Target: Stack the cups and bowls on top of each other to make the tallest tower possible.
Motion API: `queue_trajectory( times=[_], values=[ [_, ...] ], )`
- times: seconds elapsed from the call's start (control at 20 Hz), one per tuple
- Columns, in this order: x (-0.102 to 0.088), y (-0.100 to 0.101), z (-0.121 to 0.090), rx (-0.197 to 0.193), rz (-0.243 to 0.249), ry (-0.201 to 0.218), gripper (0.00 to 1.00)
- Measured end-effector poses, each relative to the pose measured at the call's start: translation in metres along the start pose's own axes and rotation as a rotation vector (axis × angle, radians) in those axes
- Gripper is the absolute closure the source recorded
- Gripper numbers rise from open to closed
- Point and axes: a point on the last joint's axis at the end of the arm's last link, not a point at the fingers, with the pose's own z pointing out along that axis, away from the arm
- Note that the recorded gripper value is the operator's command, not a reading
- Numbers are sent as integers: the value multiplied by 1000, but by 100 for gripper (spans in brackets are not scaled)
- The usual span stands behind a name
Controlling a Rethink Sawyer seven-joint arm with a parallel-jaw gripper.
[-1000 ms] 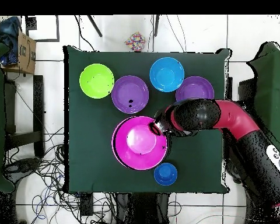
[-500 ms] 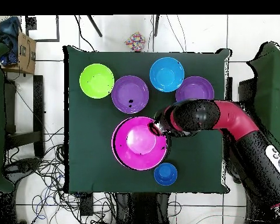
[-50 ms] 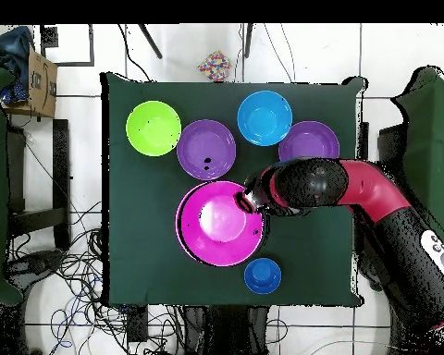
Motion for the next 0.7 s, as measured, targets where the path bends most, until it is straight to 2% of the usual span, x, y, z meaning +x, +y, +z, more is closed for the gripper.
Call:
queue_trajectory(
  times=[0.7],
  values=[
    [0, 1, 2, 3, -2, -6, 100]
  ],
)
